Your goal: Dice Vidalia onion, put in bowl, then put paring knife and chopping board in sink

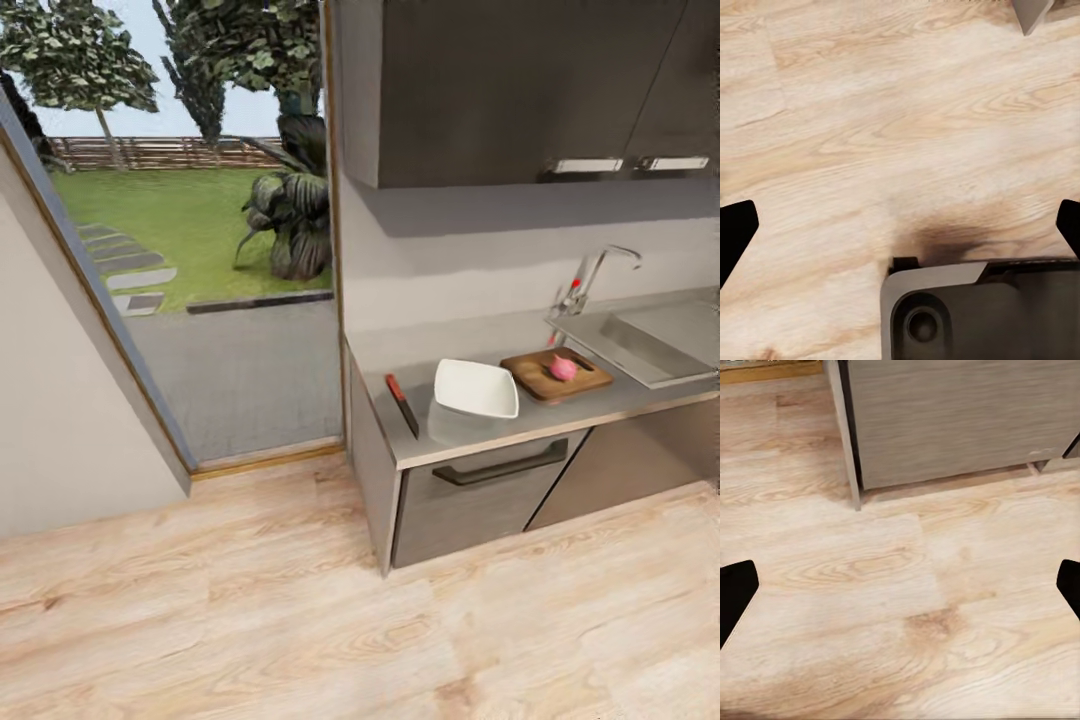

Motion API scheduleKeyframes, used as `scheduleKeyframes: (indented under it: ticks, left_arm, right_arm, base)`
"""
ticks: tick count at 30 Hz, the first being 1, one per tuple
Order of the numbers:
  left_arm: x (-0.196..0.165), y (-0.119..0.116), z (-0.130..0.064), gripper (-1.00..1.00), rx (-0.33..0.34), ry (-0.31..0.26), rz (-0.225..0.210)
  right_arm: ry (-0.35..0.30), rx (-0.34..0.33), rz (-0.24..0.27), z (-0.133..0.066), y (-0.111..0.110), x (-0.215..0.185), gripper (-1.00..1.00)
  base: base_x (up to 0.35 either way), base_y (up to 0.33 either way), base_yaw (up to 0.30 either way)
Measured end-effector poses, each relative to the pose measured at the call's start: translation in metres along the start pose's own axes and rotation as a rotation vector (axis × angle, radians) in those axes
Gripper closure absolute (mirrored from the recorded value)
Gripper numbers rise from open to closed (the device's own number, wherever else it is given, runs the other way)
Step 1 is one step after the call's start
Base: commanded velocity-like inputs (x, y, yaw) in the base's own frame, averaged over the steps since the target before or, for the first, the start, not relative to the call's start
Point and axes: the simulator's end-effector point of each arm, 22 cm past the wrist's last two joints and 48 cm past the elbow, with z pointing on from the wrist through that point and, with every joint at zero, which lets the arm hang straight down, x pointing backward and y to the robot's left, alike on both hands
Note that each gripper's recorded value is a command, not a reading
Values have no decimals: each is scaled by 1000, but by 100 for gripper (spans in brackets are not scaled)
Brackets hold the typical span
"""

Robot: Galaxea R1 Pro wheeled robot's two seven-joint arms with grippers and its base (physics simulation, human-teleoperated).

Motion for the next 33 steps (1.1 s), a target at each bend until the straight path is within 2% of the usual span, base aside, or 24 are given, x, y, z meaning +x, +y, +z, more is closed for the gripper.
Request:
scheduleKeyframes:
  ticks: [7,28,33]
  left_arm:
    - [-2,0,0,-100,0,-7,0]
    - [-10,0,-1,-100,0,-29,1]
    - [-13,0,0,-100,0,-34,2]
  right_arm:
    - [-7,0,0,0,0,-3,-100]
    - [-30,1,-1,2,-1,-12,-100]
    - [-35,1,0,2,-1,-14,-100]
  base:
    - [102,307,-187]
    - [238,267,-206]
    - [85,294,-222]
